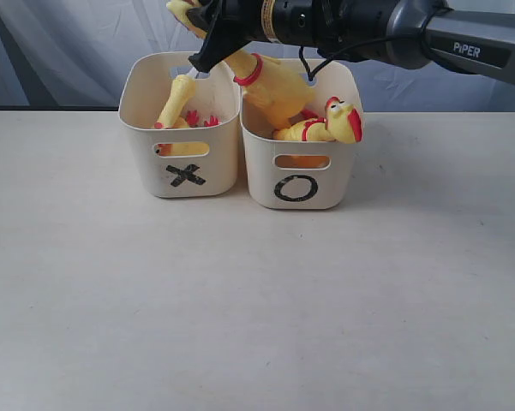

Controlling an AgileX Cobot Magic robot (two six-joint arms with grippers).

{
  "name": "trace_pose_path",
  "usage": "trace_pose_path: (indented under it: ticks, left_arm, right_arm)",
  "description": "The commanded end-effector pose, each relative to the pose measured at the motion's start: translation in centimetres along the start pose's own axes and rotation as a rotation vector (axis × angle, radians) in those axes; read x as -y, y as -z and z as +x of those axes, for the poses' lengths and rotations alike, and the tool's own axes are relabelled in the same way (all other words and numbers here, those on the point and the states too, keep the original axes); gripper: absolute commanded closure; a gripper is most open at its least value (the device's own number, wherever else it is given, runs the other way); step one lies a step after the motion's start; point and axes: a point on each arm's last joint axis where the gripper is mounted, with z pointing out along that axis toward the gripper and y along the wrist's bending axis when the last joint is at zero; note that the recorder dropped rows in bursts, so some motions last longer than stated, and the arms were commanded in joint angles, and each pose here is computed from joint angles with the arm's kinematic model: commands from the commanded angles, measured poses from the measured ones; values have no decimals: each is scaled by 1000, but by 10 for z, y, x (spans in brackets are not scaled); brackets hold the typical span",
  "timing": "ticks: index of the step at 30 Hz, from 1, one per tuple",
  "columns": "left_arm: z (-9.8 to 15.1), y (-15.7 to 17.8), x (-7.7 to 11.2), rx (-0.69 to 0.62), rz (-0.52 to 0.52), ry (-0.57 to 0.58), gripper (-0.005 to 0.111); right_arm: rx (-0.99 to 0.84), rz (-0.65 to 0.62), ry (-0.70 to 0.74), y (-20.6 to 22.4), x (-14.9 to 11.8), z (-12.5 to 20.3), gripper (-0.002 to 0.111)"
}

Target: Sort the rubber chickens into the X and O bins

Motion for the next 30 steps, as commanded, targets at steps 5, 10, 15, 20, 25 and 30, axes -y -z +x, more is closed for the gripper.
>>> trace_pose_path:
  ticks: [5, 10, 15, 20, 25, 30]
  left_arm:
    - [-2, 2, 0, 12, -1, 0, 107]
    - [-2, 2, 0, 12, -1, 0, 107]
    - [-2, 2, 0, 12, -2, -2, 107]
    - [-2, 2, 0, 12, -3, -4, 107]
    - [-2, 2, 0, 12, -3, -4, 107]
    - [-2, 2, 0, 12, -3, -4, 107]
  right_arm:
    - [6, 14, 8, 2, 3, -4, 109]
    - [15, 19, 96, 12, 9, -19, 109]
    - [4, 15, 126, 23, 14, -32, 109]
    - [30, 13, 101, 30, 16, -43, 109]
    - [42, 16, 177, 33, 17, -49, 109]
    - [42, 17, 206, 33, 17, -49, 109]
